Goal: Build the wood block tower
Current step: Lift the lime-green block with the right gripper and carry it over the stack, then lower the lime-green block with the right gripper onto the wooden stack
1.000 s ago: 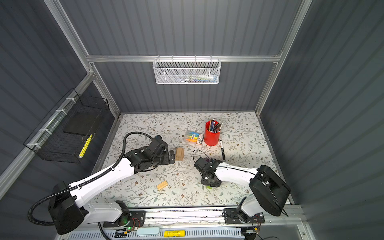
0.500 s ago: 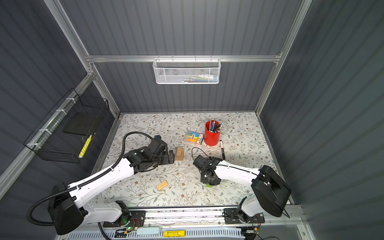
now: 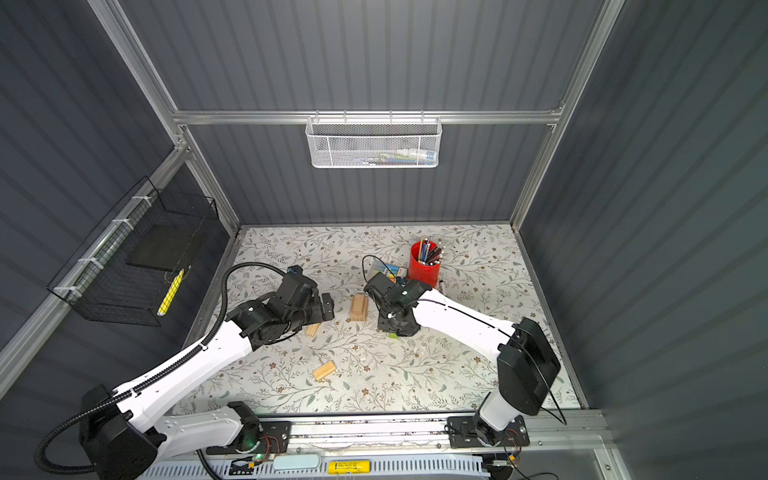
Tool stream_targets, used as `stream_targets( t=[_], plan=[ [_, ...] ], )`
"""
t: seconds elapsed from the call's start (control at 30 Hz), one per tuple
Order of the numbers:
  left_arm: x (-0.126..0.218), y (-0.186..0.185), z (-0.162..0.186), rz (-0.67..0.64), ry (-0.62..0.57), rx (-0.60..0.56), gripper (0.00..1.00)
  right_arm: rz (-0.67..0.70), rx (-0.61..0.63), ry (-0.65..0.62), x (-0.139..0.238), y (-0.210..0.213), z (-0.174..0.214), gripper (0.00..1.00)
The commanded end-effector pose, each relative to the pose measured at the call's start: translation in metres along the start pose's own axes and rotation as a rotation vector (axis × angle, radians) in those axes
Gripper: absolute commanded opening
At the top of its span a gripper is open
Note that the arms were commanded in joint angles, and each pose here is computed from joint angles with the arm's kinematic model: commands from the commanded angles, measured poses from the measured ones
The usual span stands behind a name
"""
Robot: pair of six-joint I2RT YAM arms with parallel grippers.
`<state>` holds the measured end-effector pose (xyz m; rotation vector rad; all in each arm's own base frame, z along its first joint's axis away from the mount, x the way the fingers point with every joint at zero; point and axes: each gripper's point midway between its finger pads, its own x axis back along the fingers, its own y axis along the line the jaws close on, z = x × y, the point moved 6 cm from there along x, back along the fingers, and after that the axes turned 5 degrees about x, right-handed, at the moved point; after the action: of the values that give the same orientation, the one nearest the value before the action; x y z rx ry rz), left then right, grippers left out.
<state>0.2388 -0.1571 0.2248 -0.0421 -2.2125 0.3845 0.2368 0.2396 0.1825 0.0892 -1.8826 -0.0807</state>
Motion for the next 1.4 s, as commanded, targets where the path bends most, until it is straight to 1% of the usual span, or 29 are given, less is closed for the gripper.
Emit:
stream_targets(
  t=[0.0,0.27,0.53,0.83,0.9,1.13,1.37],
  plan=[
    [-0.001,0.017,0.004,-0.054,0.015,-0.004,1.00,0.037,0.024,0.005,0.003,0.006,-0.010,0.24],
    [0.001,0.036,0.007,-0.121,-0.004,0.027,1.00,-0.004,0.013,-0.008,-0.004,0.048,-0.045,0.25],
    [0.011,0.050,0.014,-0.140,-0.023,0.056,1.00,-0.014,0.007,-0.010,-0.021,0.077,-0.066,0.26],
    [0.015,0.057,0.018,-0.156,-0.027,0.054,1.00,0.007,0.006,0.011,-0.044,0.094,-0.077,0.28],
    [0.016,0.058,0.018,-0.158,-0.028,0.060,1.00,0.030,-0.002,0.025,-0.049,0.095,-0.078,0.28],
    [0.014,0.058,0.020,-0.149,-0.022,0.070,1.00,0.073,-0.035,0.007,-0.057,0.095,-0.084,0.30],
    [0.012,0.058,0.022,-0.151,-0.015,0.069,1.00,0.088,-0.038,0.014,-0.067,0.098,-0.085,0.31]
  ],
)
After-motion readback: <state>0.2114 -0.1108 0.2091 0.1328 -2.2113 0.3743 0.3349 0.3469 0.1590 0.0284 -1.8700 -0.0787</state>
